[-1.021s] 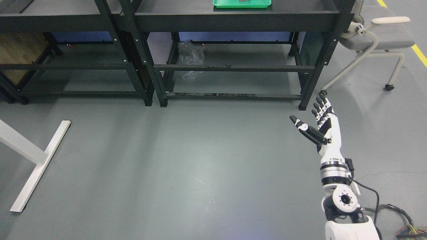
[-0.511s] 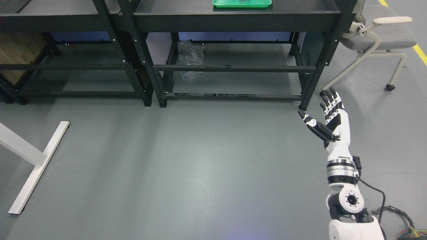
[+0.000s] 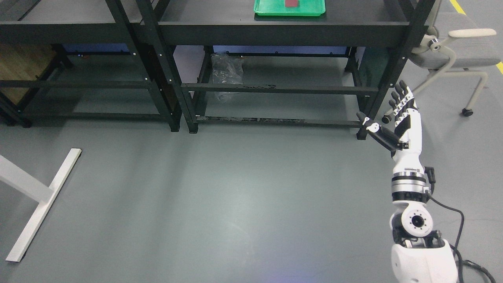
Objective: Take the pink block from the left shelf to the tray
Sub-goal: 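Approach the green tray on the shelf, right hand raised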
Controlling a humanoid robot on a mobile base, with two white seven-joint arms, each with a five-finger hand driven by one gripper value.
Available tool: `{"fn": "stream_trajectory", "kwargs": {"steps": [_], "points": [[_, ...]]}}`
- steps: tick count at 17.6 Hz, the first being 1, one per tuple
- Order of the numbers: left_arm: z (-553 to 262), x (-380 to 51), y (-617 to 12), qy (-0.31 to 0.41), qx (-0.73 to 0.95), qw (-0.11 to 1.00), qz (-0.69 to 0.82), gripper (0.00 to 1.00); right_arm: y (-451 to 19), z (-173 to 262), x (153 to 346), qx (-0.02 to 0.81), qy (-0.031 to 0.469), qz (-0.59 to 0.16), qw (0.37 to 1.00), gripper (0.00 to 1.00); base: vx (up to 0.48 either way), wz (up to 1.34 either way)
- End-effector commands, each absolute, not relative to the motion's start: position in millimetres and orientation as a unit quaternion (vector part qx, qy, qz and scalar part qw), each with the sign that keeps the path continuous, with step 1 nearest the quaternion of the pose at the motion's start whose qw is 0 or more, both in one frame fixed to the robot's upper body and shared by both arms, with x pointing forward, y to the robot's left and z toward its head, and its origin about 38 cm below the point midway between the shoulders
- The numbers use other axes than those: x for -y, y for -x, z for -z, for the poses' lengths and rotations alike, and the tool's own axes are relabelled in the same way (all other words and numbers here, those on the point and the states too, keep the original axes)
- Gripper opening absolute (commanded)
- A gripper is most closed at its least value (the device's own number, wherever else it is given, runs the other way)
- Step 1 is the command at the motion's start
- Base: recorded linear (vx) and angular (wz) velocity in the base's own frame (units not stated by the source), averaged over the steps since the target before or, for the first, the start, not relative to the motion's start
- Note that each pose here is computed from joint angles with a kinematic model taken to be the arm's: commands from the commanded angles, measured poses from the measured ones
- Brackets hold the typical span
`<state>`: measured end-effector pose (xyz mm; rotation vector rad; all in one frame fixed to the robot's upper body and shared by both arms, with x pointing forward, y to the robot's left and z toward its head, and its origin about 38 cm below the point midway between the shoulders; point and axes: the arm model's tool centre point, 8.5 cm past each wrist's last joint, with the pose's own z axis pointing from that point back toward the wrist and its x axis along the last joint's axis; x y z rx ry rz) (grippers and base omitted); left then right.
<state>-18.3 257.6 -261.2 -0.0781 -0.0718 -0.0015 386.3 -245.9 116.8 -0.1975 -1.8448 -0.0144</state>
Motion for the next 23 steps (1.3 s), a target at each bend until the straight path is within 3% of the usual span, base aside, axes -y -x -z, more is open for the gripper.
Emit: {"fn": "stream_trajectory", "kwargs": {"steps": [1,3,6,8,13,16,20,23], "points": [[260.8,-268.1,12.4,0.031,0.044,0.999,0.002,1.00,-391.2,-132.8,237.0,0.798,0.203,-0.094,0.560,1.00,0.155,0.10],[260.8,-268.1,12.4,0.031,0.044,0.999,0.002,1.00,-391.6,-131.7,227.1,0.780,0.262,-0.151,0.547,1.00,0.179,0.10],[260.8,-268.1,12.4,0.031,0.044,0.999,0.002,1.00,-395.6,-125.4,212.6,0.695,0.402,-0.271,0.531,1.00,0.183,0.07],[260.7,-268.1,12.2,0.031,0.045,0.999,0.003,1.00,-392.7,-122.5,204.6,0.658,0.459,-0.317,0.506,1.00,0.170,0.03],[260.8,-268.1,12.4,0.031,0.044,0.999,0.002,1.00,-380.7,-140.7,203.5,0.698,0.486,-0.267,0.454,1.00,0.141,-0.06],[260.7,-268.1,12.2,0.031,0.045,0.999,0.003,1.00,-381.6,-140.8,199.4,0.676,0.516,-0.308,0.426,1.00,0.133,-0.32],[260.7,-268.1,12.2,0.031,0.045,0.999,0.003,1.00,-382.9,-135.7,199.6,0.653,0.521,-0.337,0.434,1.00,0.166,-0.25],[260.7,-268.1,12.2,0.031,0.045,0.999,0.003,1.00,-379.2,-128.3,182.1,0.617,0.565,-0.406,0.369,1.00,0.184,-0.04]]}}
